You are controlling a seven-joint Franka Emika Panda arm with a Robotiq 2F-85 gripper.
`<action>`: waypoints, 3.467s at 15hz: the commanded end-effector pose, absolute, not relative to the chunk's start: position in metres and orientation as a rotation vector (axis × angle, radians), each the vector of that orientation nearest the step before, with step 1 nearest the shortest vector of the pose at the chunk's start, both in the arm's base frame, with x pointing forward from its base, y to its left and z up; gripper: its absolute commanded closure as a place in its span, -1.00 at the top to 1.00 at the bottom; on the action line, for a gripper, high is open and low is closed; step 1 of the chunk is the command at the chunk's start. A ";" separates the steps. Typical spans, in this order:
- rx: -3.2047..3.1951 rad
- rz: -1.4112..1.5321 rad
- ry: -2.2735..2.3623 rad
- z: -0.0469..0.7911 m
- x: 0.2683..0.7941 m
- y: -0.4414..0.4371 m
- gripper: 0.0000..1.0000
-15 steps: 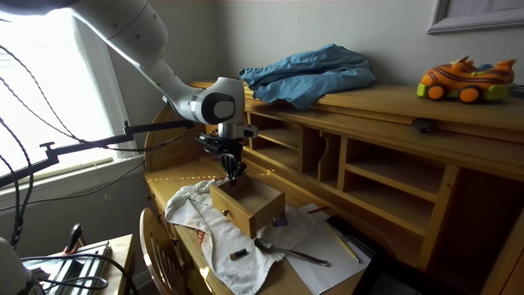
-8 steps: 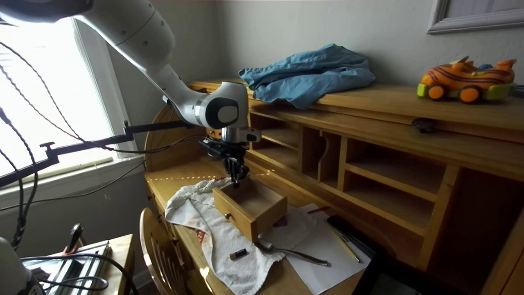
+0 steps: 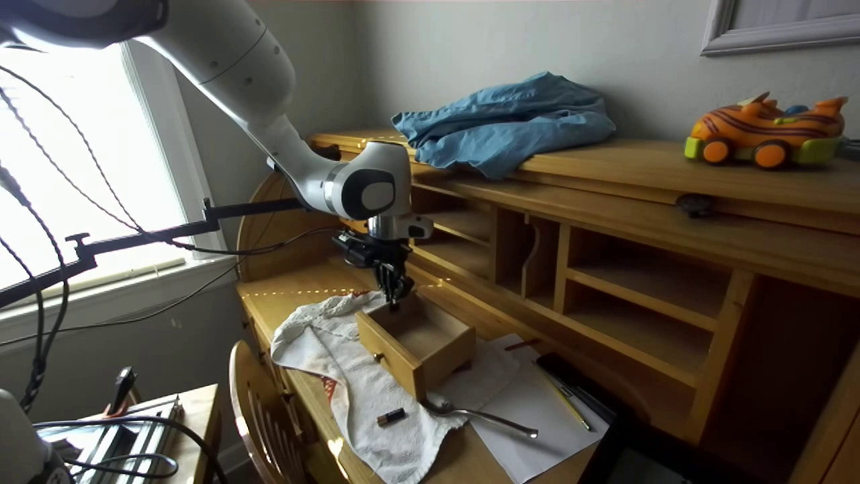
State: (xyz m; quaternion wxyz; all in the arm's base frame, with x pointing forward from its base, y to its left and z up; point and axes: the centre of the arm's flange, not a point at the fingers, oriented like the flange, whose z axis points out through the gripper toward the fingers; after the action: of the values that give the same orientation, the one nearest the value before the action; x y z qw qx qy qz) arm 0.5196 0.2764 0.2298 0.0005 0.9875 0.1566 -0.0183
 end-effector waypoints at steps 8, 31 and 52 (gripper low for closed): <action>3.119 0.009 0.461 0.248 0.537 0.292 -0.94; 3.136 -0.182 0.396 0.228 0.525 0.309 -0.12; 3.040 -0.494 0.337 0.235 0.425 0.285 1.00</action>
State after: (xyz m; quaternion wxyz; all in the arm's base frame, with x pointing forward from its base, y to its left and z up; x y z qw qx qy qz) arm 0.4448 0.2977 0.2353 0.0070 0.9794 0.1134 -0.1672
